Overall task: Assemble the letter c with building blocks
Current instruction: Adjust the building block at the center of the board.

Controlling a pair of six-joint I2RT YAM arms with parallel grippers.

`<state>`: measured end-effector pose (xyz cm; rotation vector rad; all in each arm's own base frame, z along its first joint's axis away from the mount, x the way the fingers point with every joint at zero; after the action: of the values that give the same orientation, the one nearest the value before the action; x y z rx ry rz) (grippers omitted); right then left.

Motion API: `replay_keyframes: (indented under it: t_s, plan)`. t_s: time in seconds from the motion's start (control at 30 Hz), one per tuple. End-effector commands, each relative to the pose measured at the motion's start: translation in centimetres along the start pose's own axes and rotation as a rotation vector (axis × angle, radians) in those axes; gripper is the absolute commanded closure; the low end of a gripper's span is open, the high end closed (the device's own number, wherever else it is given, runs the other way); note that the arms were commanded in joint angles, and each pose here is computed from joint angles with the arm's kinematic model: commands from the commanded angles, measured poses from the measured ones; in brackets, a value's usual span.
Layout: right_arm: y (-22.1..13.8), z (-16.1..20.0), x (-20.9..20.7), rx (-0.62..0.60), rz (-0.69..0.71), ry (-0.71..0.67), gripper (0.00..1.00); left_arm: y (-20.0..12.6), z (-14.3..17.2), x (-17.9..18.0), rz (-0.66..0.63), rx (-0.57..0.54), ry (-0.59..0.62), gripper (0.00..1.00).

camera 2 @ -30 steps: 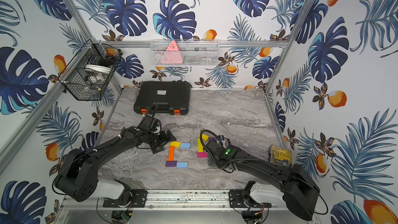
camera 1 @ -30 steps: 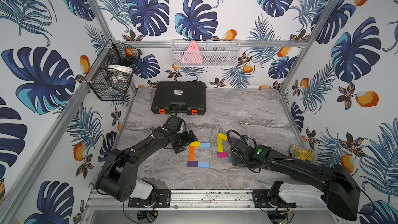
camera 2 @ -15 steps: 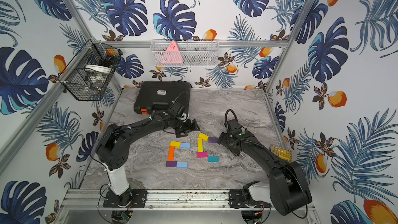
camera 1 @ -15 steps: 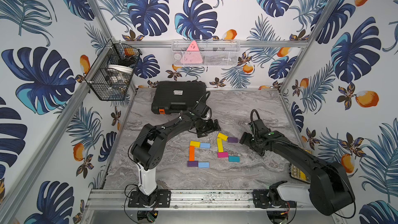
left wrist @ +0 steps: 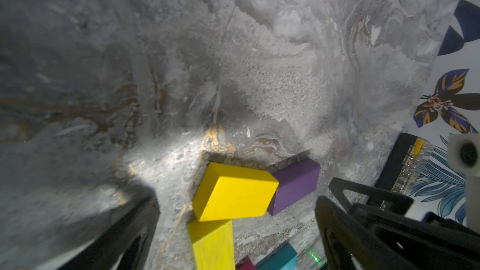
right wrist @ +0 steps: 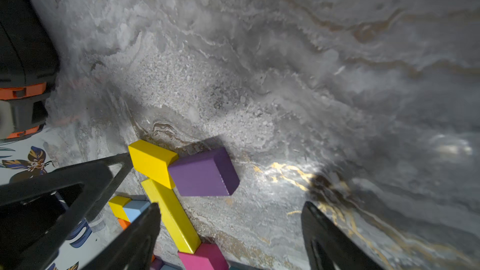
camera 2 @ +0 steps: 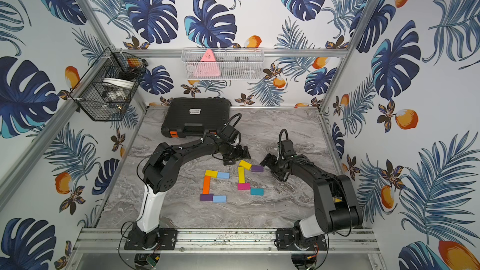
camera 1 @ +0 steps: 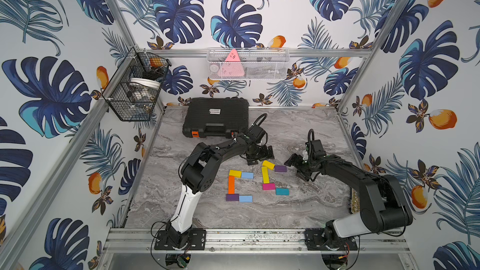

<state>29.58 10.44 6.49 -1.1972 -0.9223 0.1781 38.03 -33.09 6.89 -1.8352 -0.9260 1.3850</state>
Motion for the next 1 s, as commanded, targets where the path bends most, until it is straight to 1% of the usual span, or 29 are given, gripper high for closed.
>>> replay_keyframes:
  t_s: [0.0, 0.2, 0.57, 0.97]
  plan:
    - [0.3, -0.1, 0.3, 0.020, -0.044, 0.009, 0.15, 0.7, 0.0, 0.0, 0.011, -0.021, -0.033, 0.01]
    - [0.4, -0.4, 0.0, 0.007, -0.049, 0.021, 0.16, 1.4, 0.1, -0.4, 0.031, -0.030, -0.043, 0.01]
    - [0.3, -0.7, -0.4, 0.000, -0.069, 0.028, 0.16, 1.6, 1.6, -1.5, 0.036, -0.021, -0.038, 0.01]
    - [0.2, -0.5, 0.1, 0.028, -0.120, 0.039, 0.16, 1.4, 2.6, -2.2, 0.033, -0.019, -0.037, 0.01]
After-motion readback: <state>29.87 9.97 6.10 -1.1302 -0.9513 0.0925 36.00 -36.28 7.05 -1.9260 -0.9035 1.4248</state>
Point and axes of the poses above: each gripper's point midway between its finger pads, its own y axis out along the fingers, its own x axis along the line the jaws close on, z = x × y, the point moved 3 cm from there along -y, back along the fingers, and after that the axes turned 15 degrees about y, right-handed, at the moved point
